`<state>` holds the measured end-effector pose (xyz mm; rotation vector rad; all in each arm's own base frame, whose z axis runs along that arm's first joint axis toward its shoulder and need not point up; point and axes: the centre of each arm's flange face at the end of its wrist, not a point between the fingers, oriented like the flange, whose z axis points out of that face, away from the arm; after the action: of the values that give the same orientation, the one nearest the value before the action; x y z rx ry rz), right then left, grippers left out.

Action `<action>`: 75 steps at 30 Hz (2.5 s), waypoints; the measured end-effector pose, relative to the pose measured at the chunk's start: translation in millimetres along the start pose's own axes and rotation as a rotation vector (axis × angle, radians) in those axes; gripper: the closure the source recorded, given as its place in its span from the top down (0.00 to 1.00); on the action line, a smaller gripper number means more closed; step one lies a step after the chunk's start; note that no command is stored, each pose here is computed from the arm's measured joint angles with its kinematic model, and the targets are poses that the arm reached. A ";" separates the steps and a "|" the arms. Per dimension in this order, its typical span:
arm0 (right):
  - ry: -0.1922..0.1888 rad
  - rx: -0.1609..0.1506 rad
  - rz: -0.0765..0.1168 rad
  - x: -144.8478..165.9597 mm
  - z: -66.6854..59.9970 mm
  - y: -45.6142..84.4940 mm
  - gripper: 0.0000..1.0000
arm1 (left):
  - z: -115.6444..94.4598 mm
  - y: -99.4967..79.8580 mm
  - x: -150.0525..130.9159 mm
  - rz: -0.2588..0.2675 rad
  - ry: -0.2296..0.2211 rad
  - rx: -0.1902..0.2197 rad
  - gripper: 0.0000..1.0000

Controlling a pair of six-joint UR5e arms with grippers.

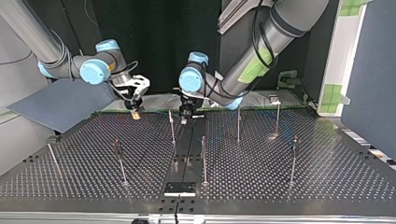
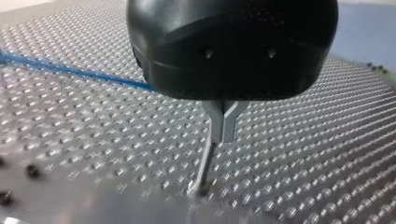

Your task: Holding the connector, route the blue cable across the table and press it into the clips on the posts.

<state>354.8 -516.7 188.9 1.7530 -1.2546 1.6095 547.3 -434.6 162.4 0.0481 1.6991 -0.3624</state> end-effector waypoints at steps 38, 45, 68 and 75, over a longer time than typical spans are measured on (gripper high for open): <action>0.056 0.014 0.000 21.6 30.8 35.0 0.00 | 16.6 33.3 -17.2 -0.001 0.041 -0.006 1.00; 0.052 0.016 0.001 20.9 30.4 33.4 0.00 | -2.2 7.3 -32.5 0.050 0.054 -0.012 1.00; 0.036 0.008 0.011 20.1 28.5 37.1 0.00 | -94.2 -46.1 -9.1 0.101 0.160 0.008 1.00; 0.014 -0.013 0.019 20.4 24.9 47.7 0.00 | -109.3 -84.5 -4.6 0.055 0.111 0.071 1.00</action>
<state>326.3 -566.7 191.0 1.7241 -1.2768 1.6175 423.5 -484.9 197.2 0.1697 1.7903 -0.3853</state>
